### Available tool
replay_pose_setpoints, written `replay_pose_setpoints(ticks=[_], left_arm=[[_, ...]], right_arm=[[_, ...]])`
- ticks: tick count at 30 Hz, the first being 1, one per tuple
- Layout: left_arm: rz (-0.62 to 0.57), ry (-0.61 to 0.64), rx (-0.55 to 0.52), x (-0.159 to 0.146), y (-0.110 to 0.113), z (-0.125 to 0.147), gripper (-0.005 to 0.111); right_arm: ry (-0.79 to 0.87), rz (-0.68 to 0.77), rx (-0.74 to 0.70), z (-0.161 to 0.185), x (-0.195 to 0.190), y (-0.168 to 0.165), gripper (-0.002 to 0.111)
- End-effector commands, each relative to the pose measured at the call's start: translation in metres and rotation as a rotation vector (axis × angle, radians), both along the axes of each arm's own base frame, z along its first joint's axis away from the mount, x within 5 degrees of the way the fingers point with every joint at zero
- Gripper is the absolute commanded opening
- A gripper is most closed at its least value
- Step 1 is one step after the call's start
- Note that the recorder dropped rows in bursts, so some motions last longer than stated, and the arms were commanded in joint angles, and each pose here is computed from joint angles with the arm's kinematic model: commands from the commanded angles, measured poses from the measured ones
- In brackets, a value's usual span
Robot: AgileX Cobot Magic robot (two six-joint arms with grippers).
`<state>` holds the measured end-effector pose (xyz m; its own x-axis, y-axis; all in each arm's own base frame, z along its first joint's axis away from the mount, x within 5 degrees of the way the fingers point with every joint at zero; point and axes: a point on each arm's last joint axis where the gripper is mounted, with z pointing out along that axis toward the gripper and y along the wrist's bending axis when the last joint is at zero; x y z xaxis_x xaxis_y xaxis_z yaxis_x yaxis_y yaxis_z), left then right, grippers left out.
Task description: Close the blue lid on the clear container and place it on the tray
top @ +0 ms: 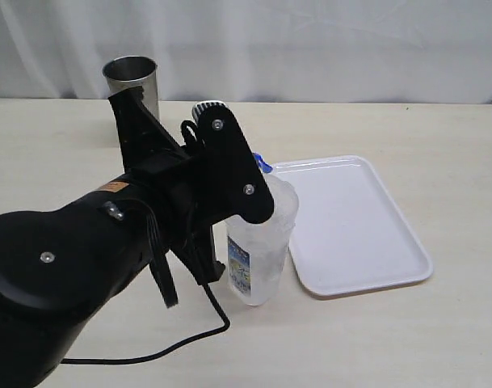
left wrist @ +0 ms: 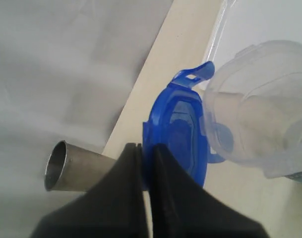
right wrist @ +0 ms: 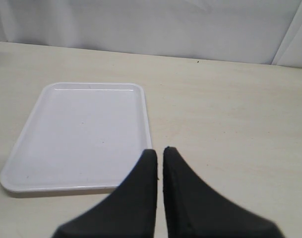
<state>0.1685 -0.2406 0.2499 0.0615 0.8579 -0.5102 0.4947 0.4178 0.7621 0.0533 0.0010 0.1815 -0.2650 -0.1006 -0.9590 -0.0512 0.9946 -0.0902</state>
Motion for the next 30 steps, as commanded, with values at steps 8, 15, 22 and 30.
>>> replay_pose_setpoints(ticks=[8,15,22,30], left_arm=[[0.078,-0.095,0.028,0.004,0.008,0.008,0.000],[0.082,-0.173,0.006,0.018,0.014,0.015,0.000],[-0.071,-0.281,0.105,-0.007,-0.007,0.021,0.000],[-0.169,-0.339,0.156,-0.003,-0.016,0.016,0.000]], right_arm=[[-0.005,-0.003,-0.006,0.000,0.000,0.000,0.005],[-0.005,-0.003,-0.006,0.000,0.000,0.000,0.005],[-0.005,-0.003,-0.006,0.000,0.000,0.000,0.005],[-0.005,-0.003,-0.006,0.000,0.000,0.000,0.005]])
